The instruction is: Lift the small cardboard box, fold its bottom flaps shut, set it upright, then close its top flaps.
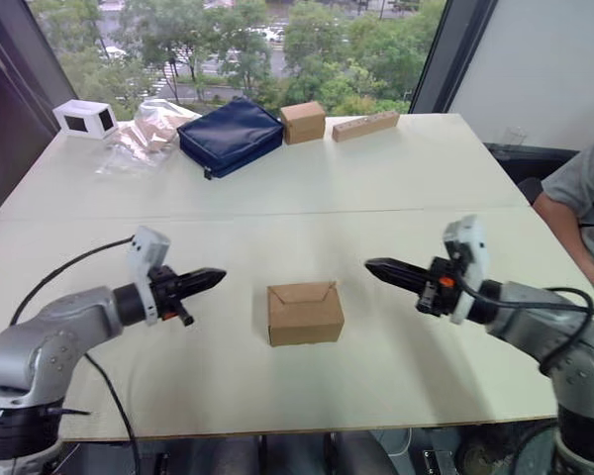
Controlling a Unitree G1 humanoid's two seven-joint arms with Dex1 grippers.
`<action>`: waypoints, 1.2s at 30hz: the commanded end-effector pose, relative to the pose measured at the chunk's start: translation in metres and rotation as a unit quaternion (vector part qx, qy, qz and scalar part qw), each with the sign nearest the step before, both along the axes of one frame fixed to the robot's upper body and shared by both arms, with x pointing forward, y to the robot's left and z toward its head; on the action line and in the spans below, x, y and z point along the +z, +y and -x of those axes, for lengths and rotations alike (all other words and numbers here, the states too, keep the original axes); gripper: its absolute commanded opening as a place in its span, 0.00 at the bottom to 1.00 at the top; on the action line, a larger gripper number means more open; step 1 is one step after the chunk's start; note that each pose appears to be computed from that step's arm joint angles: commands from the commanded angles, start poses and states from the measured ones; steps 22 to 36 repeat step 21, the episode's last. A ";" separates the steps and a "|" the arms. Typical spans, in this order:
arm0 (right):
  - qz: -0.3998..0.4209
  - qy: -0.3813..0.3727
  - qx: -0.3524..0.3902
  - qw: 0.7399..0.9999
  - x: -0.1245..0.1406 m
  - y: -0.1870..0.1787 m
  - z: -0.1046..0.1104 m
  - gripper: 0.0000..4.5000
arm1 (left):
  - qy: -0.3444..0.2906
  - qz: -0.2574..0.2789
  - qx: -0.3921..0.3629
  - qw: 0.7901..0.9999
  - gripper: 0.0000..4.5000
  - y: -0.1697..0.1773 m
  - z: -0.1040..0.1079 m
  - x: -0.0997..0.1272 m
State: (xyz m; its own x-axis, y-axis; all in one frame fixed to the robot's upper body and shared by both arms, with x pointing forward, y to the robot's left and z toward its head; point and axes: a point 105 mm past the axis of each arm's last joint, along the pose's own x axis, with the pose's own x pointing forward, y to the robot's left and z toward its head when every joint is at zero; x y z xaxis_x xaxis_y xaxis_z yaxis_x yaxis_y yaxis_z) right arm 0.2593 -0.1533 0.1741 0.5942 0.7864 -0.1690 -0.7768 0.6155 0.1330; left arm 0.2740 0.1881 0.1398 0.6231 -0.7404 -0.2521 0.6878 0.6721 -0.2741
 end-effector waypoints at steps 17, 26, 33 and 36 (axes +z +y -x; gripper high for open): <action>0.092 0.096 0.004 0.991 -0.055 -0.038 0.038 0.00 | 0.095 -0.014 -0.065 0.993 0.01 0.006 0.074 -0.043; 0.093 0.094 0.007 0.991 -0.057 -0.034 0.036 0.00 | 0.103 -0.015 -0.071 0.992 0.01 0.005 0.077 -0.045; 0.093 0.094 0.007 0.991 -0.057 -0.034 0.036 0.00 | 0.103 -0.015 -0.071 0.992 0.01 0.005 0.077 -0.045; 0.093 0.094 0.007 0.991 -0.057 -0.034 0.036 0.00 | 0.103 -0.015 -0.071 0.992 0.01 0.005 0.077 -0.045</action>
